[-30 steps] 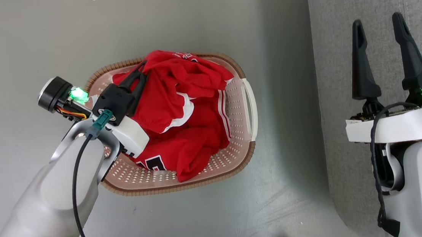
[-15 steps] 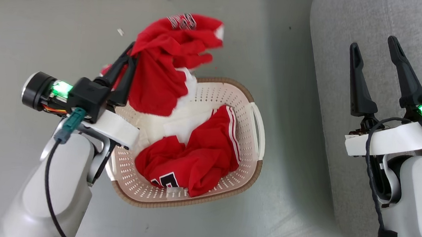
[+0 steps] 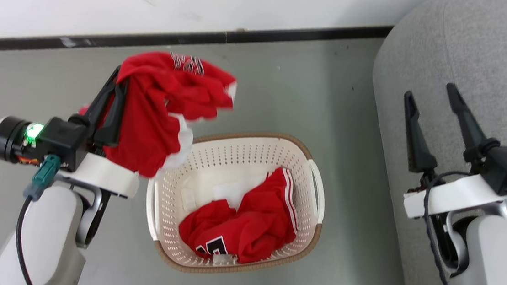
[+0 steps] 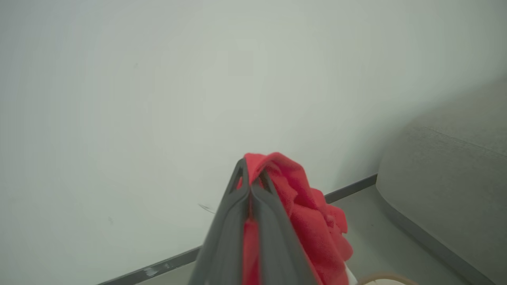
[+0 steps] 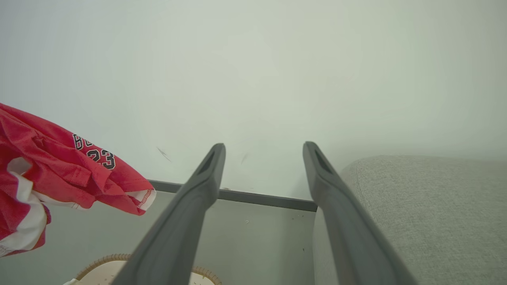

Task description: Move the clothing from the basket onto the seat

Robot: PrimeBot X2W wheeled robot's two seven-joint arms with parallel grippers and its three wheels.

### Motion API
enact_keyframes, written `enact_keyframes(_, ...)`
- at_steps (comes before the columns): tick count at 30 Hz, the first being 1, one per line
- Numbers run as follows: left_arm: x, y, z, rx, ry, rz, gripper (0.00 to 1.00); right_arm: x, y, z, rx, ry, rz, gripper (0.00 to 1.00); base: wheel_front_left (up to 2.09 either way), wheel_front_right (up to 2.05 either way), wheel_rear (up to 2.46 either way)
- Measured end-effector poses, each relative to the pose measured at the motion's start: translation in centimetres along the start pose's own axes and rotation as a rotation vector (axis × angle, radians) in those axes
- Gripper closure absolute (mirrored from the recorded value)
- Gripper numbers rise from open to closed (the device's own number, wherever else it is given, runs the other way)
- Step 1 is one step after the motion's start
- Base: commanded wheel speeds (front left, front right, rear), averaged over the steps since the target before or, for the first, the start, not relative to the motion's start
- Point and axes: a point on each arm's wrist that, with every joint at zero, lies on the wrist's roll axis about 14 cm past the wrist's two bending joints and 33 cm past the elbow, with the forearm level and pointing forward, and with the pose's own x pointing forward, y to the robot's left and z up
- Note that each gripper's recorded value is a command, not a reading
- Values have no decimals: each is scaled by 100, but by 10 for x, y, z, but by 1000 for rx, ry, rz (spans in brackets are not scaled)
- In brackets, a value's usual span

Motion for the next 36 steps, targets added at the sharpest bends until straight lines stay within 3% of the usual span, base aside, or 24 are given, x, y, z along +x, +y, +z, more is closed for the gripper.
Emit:
enact_keyframes(20,-62,5,85,78,-133,-19,100,-47,73,35,-37,-29,216,0,0,0,0)
enact_keyframes(36,-97,-30,156,116,-263,-116,100,-94,168,54,-154,-86,575,0,0,0,0)
